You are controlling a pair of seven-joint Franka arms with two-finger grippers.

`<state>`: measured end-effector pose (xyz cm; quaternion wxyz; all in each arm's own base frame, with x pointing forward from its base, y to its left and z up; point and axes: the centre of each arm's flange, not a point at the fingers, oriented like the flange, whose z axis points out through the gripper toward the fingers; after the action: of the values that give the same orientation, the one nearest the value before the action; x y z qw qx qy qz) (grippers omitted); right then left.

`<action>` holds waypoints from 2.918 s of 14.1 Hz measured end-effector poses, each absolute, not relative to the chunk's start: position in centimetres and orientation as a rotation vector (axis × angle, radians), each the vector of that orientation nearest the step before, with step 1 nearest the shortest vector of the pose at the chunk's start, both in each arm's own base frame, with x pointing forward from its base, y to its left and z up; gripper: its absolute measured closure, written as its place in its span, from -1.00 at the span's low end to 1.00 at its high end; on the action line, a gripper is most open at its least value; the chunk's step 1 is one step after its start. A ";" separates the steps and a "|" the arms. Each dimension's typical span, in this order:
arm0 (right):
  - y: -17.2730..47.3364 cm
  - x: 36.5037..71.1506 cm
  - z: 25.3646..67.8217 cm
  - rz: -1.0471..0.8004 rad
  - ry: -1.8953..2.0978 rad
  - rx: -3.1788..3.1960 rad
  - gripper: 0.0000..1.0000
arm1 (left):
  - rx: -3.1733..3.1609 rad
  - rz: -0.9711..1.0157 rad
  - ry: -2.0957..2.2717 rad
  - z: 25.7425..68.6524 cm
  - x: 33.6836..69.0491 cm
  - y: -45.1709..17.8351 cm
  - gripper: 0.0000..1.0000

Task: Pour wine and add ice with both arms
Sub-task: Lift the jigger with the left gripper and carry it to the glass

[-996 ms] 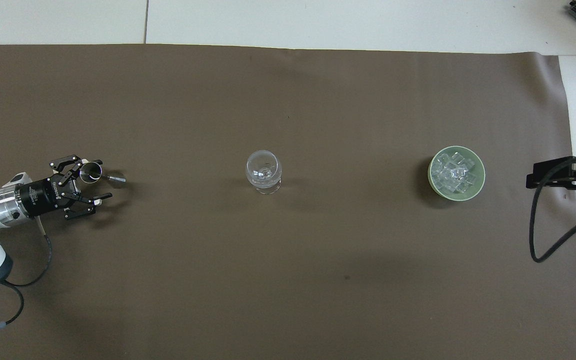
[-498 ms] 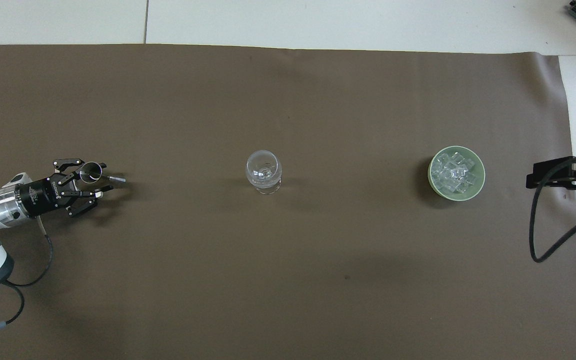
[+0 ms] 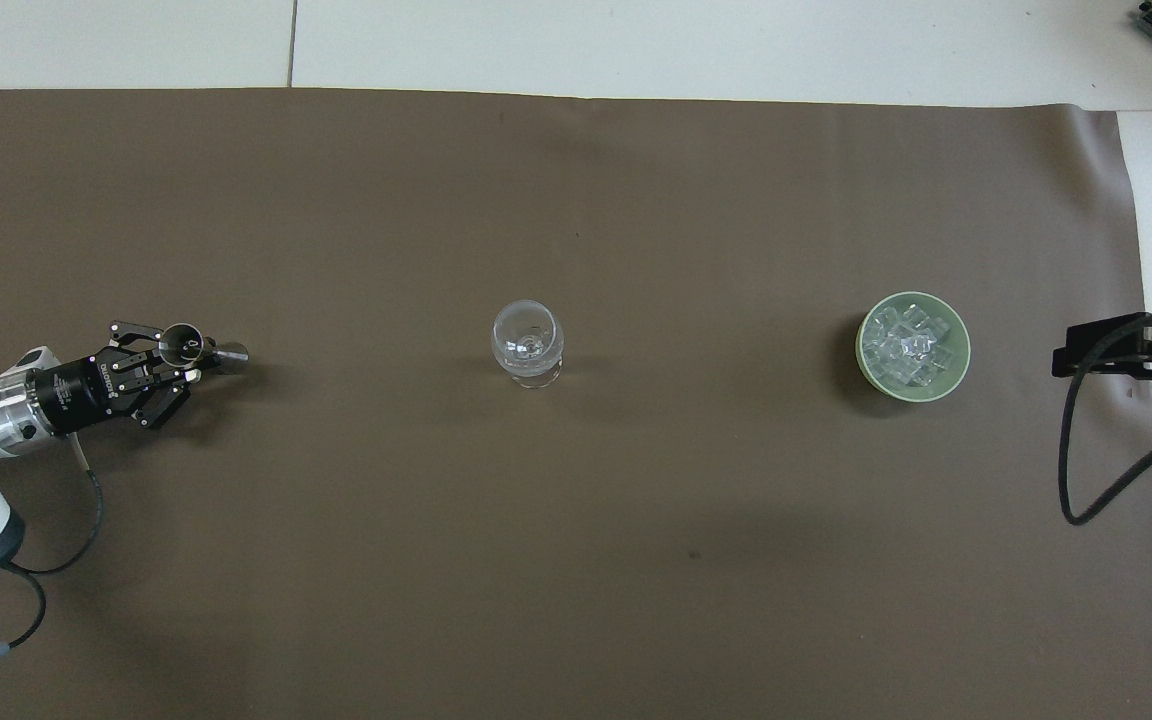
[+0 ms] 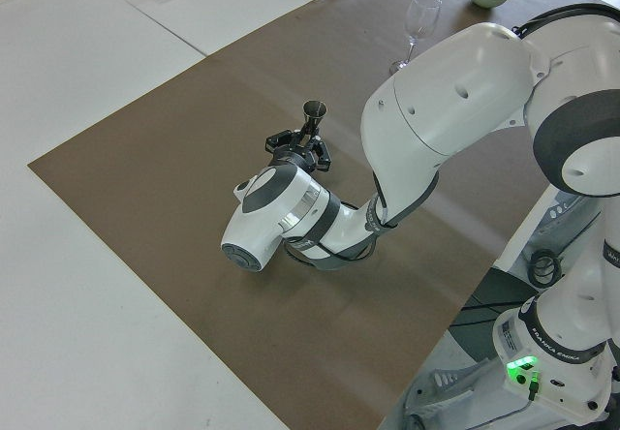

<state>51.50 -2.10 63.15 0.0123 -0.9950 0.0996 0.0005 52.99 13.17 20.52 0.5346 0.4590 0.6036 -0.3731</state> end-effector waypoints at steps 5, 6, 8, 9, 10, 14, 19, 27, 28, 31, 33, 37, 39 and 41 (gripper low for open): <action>-2.1 51.5 63.2 0.002 0.310 -3.101 -1.00 | 1.087 -0.890 1.443 20.5 53.0 13.3 0.59; -2.1 51.5 63.2 0.002 0.310 -3.101 -1.00 | 1.082 -0.891 1.446 20.6 53.0 13.3 0.59; -2.1 51.5 63.2 0.002 0.311 -3.101 -1.00 | 1.074 -0.897 1.450 20.7 53.1 13.4 0.59; -2.1 51.5 63.2 0.002 0.311 -3.101 -1.00 | 1.069 -0.900 1.453 20.9 53.2 13.4 0.59; -2.1 51.5 63.2 0.002 0.311 -3.101 -1.00 | 1.064 -0.904 1.456 21.2 53.3 13.4 0.59; -2.1 51.5 63.2 0.002 0.311 -3.101 -1.00 | 1.067 -0.912 1.441 24.1 54.1 12.9 0.59; -2.1 51.5 63.2 0.002 0.311 -3.101 -1.00 | 1.123 -0.961 1.396 27.8 55.6 8.4 0.59; -2.1 51.5 63.2 0.002 0.311 -3.101 -1.00 | 1.140 -0.978 1.418 31.9 57.6 0.7 0.59; -2.1 51.5 63.2 0.002 0.311 -3.101 -1.00 | 1.141 -0.975 1.425 32.5 57.8 -0.2 0.59; -2.1 51.5 63.2 0.002 0.311 -3.101 -1.00 | 1.152 -0.956 1.456 34.9 58.2 -2.8 0.59; -2.1 51.5 63.2 0.002 0.310 -3.101 -1.00 | 1.168 -0.946 1.456 36.5 58.1 -4.3 0.59; -2.1 51.5 63.2 0.002 0.310 -3.101 -1.00 | 1.194 -0.946 1.433 39.5 57.8 -6.6 0.59; -2.1 51.5 63.2 0.002 0.311 -3.101 -1.00 | 1.206 -0.930 1.438 40.6 57.6 -7.9 0.59; -2.1 51.5 63.2 0.002 0.311 -3.101 -1.00 | 1.231 -0.898 1.451 41.3 57.5 -10.0 0.59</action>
<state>51.49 -2.10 63.15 0.0123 -0.9949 0.0996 0.0005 57.46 -10.03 41.34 0.4957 0.5082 0.5990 -0.3705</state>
